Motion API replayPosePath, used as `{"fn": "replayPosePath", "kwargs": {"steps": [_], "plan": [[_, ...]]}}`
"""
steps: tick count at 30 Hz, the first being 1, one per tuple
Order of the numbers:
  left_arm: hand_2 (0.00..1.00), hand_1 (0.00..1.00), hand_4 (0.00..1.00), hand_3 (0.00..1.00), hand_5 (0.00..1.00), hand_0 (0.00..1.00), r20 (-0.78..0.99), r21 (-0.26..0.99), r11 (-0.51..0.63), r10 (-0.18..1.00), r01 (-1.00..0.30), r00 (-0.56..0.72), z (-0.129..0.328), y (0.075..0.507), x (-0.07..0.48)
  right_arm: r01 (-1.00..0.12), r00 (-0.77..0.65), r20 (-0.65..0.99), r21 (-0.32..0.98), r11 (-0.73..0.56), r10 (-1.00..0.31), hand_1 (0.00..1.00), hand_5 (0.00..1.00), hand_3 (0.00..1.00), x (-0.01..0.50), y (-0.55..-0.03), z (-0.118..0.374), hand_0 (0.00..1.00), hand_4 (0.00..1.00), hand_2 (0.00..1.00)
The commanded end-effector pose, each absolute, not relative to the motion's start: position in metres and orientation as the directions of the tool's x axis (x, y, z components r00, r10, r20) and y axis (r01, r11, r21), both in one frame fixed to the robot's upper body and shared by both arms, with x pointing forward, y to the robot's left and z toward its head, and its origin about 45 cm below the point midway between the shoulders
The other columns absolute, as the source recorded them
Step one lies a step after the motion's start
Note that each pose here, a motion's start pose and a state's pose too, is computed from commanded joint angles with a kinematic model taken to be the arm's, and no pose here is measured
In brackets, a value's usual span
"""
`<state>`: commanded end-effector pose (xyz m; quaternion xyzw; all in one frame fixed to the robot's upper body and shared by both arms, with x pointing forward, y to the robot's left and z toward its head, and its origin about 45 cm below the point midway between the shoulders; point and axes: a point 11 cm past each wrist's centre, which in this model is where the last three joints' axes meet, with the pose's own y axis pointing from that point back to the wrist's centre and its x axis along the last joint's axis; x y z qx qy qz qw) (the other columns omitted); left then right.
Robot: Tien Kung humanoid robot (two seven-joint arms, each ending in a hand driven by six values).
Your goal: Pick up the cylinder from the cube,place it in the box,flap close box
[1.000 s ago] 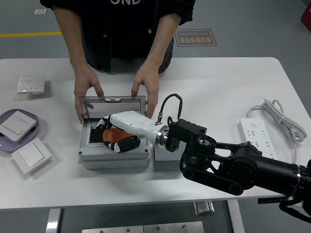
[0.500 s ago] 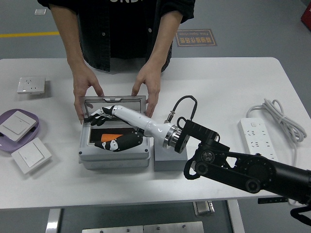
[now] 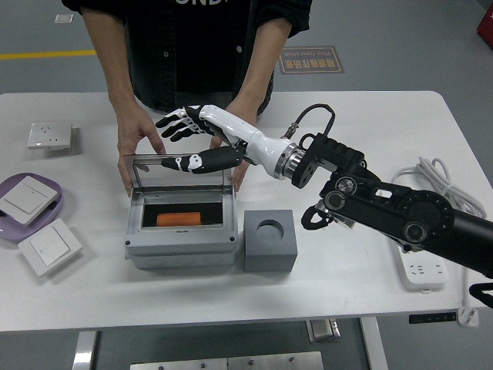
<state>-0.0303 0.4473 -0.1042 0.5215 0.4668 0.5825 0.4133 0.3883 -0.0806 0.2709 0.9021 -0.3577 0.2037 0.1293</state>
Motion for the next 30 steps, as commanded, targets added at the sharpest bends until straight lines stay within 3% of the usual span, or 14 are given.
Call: {"fn": "replayPosePath", "kwargs": {"steps": [2,8,30], "plan": [[0.677,0.680,0.716,0.710,0.389,0.669,0.222,0.975,-0.223,0.968,0.006,-0.114,-0.104,0.448,-0.030,-0.722,0.644,0.466,0.109,-0.683,-0.606,0.713,0.254,0.718,0.398,-0.091,0.264,0.829,0.793,0.691],[0.677,0.680,0.716,0.710,0.389,0.669,0.222,0.975,-0.223,0.968,0.004,-0.115,-0.104,0.448,-0.028,-0.741,0.639,0.464,0.158,-0.652,-0.614,0.713,0.254,0.718,0.402,-0.105,0.246,0.829,0.793,0.691],[0.676,0.680,0.721,0.710,0.393,0.669,0.206,0.978,-0.209,0.970,-0.012,-0.127,-0.106,0.442,-0.025,-0.599,0.791,0.308,0.221,-0.770,-0.528,0.708,0.269,0.710,0.338,-0.090,0.226,0.818,0.776,0.688]]}}
